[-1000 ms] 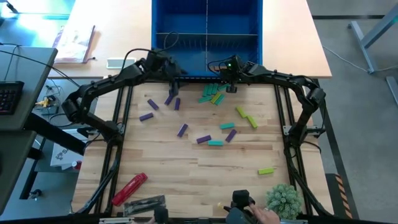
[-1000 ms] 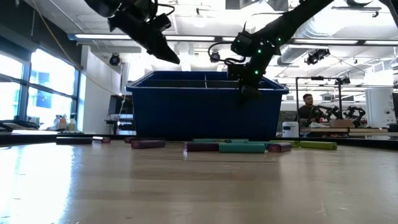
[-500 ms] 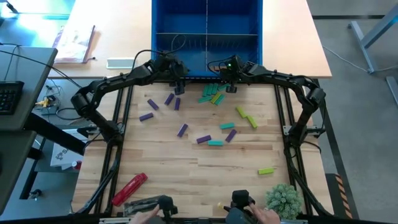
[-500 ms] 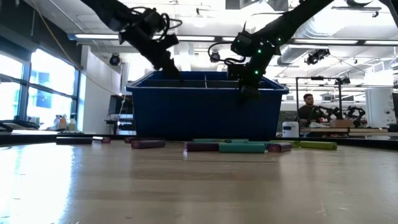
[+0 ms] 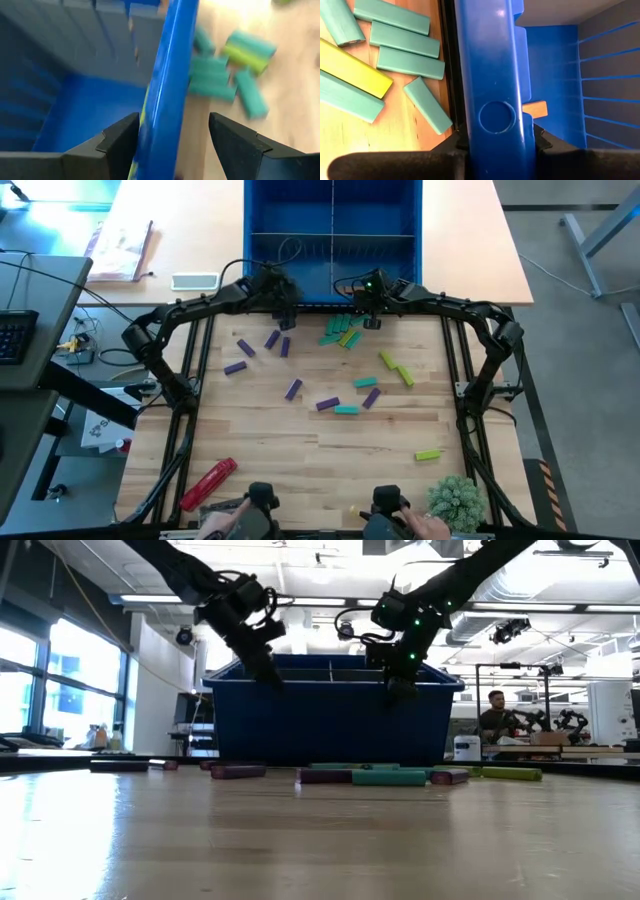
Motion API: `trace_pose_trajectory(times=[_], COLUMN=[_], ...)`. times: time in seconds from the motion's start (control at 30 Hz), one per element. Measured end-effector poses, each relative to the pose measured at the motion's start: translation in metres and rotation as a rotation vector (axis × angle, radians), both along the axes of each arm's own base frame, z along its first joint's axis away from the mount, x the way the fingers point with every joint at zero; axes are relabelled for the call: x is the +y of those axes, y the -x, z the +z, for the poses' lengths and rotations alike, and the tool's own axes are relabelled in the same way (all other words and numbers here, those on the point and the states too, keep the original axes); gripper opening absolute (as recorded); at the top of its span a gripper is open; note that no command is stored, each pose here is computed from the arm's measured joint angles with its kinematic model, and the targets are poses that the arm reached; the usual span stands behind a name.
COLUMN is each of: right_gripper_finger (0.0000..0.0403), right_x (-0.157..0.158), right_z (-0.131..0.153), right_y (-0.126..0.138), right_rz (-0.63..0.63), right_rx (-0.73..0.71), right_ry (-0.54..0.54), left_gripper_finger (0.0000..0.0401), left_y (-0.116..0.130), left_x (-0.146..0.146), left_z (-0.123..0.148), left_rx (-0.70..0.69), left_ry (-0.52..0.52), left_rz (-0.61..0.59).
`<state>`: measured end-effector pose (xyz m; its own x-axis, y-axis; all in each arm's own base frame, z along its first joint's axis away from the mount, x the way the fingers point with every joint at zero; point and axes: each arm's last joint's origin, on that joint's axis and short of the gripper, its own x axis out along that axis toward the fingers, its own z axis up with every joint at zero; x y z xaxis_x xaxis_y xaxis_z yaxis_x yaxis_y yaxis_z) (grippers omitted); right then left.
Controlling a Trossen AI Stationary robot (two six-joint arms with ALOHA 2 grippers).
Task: Sort blocks
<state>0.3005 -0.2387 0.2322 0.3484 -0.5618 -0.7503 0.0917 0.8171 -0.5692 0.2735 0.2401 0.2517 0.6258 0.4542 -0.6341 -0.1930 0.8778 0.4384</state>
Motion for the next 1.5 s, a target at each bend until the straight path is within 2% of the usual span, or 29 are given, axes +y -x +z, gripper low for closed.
trace_pose_trajectory(times=[0.23, 0.4, 0.5, 0.6, 0.7, 0.9, 1.13, 1.37, 1.5], right_gripper_finger=[0.0065, 0.0066, 0.0075, 0.0083, 0.0087, 0.0112, 0.0174, 0.0211, 0.0213], right_x=[0.000, 0.000, 0.000, 0.000, -0.002, 0.001, 0.022, 0.065, 0.094], right_z=[0.000, 0.000, 0.000, 0.000, 0.000, 0.015, 0.056, 0.100, 0.102], right_y=[0.000, 0.000, 0.000, 0.000, -0.001, -0.005, -0.018, -0.021, -0.010], right_rz=[0.003, 0.003, -0.016, -0.022, -0.067, -0.096, -0.100, -0.133, -0.341], right_rx=[0.003, 0.004, -0.011, -0.018, -0.042, -0.021, -0.009, 0.027, 0.110], right_ry=[0.001, -0.001, -0.008, -0.008, 0.004, 0.016, -0.043, -0.215, -0.351], left_gripper_finger=[0.0223, 0.0214, 0.0176, 0.0112, 0.0062, 0.0062, 0.0086, 0.0082, 0.0082], left_y=[0.019, 0.029, 0.031, 0.031, 0.031, 0.032, 0.031, 0.031, 0.032], left_x=[0.012, 0.016, 0.017, 0.017, 0.015, 0.015, 0.018, 0.017, 0.016], left_z=[-0.006, -0.009, -0.011, -0.011, -0.012, -0.012, -0.016, -0.018, -0.019], left_rx=[0.136, 0.183, 0.196, 0.202, 0.263, 0.270, 0.282, 0.298, 0.311], left_ry=[-0.017, 0.008, 0.018, 0.020, -0.029, -0.021, -0.015, -0.012, 0.006], left_rz=[0.172, 0.207, 0.209, 0.202, 0.115, 0.113, 0.181, 0.171, 0.157])
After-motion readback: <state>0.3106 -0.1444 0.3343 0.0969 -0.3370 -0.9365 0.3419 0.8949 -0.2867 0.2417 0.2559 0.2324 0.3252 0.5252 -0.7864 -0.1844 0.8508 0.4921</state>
